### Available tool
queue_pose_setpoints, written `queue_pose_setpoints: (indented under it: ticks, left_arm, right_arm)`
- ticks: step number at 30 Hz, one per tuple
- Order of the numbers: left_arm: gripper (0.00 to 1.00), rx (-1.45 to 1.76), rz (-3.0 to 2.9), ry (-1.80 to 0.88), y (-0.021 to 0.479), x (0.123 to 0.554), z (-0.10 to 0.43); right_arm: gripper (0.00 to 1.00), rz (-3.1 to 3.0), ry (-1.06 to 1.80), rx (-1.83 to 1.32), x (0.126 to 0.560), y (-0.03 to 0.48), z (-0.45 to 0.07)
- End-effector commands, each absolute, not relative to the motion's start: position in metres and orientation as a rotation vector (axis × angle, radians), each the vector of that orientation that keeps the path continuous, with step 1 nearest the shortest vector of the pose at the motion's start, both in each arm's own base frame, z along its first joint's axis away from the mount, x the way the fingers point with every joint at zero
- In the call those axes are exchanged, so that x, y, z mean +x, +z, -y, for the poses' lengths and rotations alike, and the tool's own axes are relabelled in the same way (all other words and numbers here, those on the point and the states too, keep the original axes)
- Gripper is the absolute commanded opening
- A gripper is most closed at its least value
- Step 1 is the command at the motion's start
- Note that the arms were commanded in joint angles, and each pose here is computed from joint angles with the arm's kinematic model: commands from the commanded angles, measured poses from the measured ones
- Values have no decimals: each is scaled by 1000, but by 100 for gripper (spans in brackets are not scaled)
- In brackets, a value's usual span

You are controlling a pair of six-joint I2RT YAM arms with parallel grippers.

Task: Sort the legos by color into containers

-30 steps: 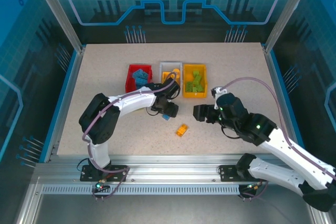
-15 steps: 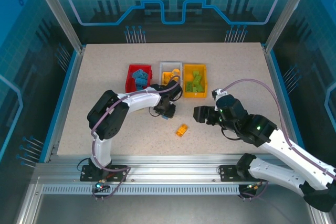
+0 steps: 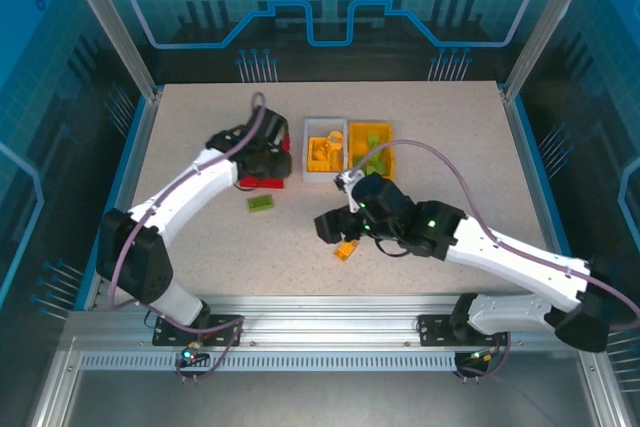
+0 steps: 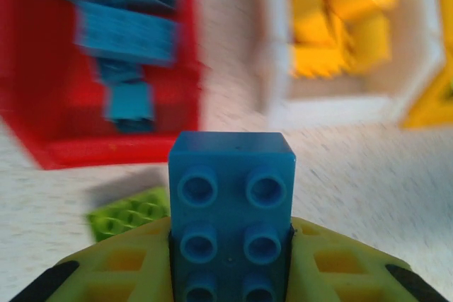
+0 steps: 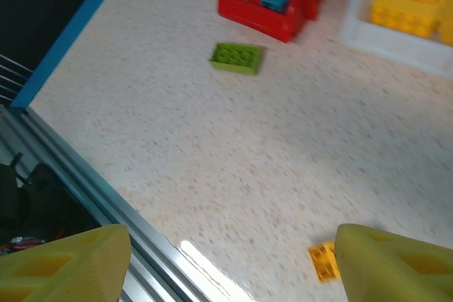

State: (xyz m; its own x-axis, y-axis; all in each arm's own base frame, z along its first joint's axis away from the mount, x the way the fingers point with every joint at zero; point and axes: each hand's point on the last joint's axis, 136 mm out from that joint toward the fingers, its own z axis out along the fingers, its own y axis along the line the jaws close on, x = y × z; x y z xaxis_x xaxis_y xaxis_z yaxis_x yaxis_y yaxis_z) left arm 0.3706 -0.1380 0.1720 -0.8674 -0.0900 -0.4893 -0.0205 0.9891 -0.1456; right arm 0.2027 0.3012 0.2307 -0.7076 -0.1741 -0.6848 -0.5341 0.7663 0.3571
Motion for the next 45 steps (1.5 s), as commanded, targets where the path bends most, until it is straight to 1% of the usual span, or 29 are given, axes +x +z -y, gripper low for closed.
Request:
queue_pose_setpoints:
  ticks: [1,7,14,16,18,20,24,26,31,36,38,42,45]
  left_arm:
    - [28,-150,-2685,-85,159,376,107]
    - [28,-241,-2696,30,129,419,82]
    - [32,-260,-2722,102,95,441,80]
    - [37,-269,-2736,123,89,441,77]
    - [48,-279,-2740,123,88,440,76]
    - [54,-286,-2733,108,92,438,77]
    - [59,-309,-2692,43,116,431,80]
    - [59,-316,-2666,-3,134,425,83]
    - [60,-385,-2549,-129,194,394,80]
    - [62,-500,-2412,-244,236,332,65]
    - [62,-552,-2360,-288,243,305,58]
    - [63,-657,-2288,-381,241,252,47]
    - [63,-684,-2244,-453,238,217,42]
  right_arm:
    - [77,-2183,795,-569,215,263,-330]
    - [77,-2198,813,-589,221,259,-349]
    - [77,-2227,806,-578,218,246,-344]
    - [77,-2239,798,-584,217,241,-343]
    - [78,-2252,791,-590,216,236,-342]
    - [79,-2263,779,-608,216,230,-342]
    - [81,-2296,718,-683,219,213,-342]
    - [81,-2304,669,-762,221,203,-345]
    - [82,-2288,483,-1065,232,167,-373]
    - [84,-2204,289,-1329,256,139,-411]
    - [84,-2179,226,-1406,267,127,-425]
    - [84,-2154,74,-1534,292,101,-445]
    - [84,-2157,-8,-1542,312,88,-453]
